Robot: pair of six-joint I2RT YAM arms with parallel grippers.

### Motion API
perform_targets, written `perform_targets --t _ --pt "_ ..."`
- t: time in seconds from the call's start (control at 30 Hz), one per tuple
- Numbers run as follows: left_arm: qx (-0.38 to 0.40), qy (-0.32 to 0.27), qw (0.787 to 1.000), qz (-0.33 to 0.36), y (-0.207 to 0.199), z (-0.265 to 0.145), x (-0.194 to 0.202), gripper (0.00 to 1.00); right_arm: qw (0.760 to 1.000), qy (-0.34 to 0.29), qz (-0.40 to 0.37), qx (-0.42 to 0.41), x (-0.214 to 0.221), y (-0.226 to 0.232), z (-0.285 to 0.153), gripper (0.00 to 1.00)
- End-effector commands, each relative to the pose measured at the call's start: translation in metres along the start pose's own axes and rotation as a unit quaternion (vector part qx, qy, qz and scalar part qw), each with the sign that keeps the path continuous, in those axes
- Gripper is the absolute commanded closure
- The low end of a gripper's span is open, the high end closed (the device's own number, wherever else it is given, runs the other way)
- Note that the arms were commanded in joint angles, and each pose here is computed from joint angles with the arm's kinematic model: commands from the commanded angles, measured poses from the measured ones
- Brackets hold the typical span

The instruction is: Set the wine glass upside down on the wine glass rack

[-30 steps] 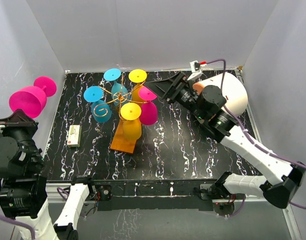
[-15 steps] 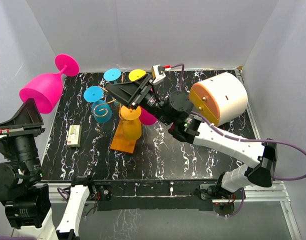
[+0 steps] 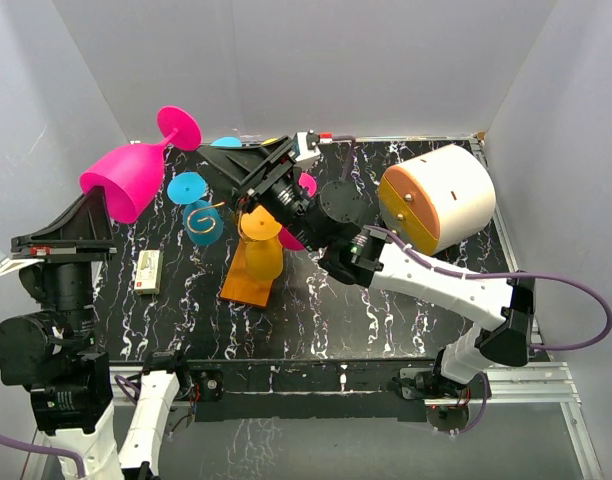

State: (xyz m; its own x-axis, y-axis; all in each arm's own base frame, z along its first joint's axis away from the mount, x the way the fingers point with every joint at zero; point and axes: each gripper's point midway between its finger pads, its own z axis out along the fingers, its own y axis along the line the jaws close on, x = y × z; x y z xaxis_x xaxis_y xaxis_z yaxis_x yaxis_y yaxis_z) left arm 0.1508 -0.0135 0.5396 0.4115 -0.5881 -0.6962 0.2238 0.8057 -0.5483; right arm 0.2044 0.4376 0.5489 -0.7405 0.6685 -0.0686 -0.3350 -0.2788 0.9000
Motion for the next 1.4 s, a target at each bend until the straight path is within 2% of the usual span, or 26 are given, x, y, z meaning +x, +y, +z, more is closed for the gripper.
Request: perform_targets --t 0.0,0.53,0.77,0.93,1.03,1.1,1.23,1.37 --pt "0.061 -0.011 0.998 0.001 -0.023 0.000 -0.006 1.00 0.999 -0.032 0.032 -0.008 -0.004 0.021 0.007 0.42" --pt "0.123 0.016 0.992 0.012 -0.038 -0.006 0.010 1.00 0.998 -0.037 0.050 0.008 0.005 0.011 0.026 0.57" --pt "0.146 0.022 0.989 0.018 -0.045 -0.013 0.013 1.00 0.998 -0.037 0.055 0.005 0.006 0.009 0.027 0.76" --pt "0.152 0.018 0.988 0.023 -0.047 -0.018 0.011 1.00 0.997 -0.034 0.065 0.003 0.008 0.008 0.027 0.82" --pt "0.151 0.017 0.988 0.025 -0.047 -0.021 0.010 1.00 0.997 -0.033 0.067 0.001 0.009 0.009 0.025 0.98" --pt "0.153 0.022 0.988 0.024 -0.048 -0.022 0.012 1.00 0.997 -0.036 0.067 0.000 0.007 0.008 0.024 1.00" --pt "0.131 0.059 0.989 0.035 -0.042 -0.023 0.020 0.84 0.997 -0.038 0.066 -0.008 0.006 0.009 0.021 1.00" --pt "0.085 0.059 0.994 0.032 -0.027 -0.029 0.019 0.80 0.997 -0.051 0.050 -0.020 0.000 0.011 0.017 1.00"
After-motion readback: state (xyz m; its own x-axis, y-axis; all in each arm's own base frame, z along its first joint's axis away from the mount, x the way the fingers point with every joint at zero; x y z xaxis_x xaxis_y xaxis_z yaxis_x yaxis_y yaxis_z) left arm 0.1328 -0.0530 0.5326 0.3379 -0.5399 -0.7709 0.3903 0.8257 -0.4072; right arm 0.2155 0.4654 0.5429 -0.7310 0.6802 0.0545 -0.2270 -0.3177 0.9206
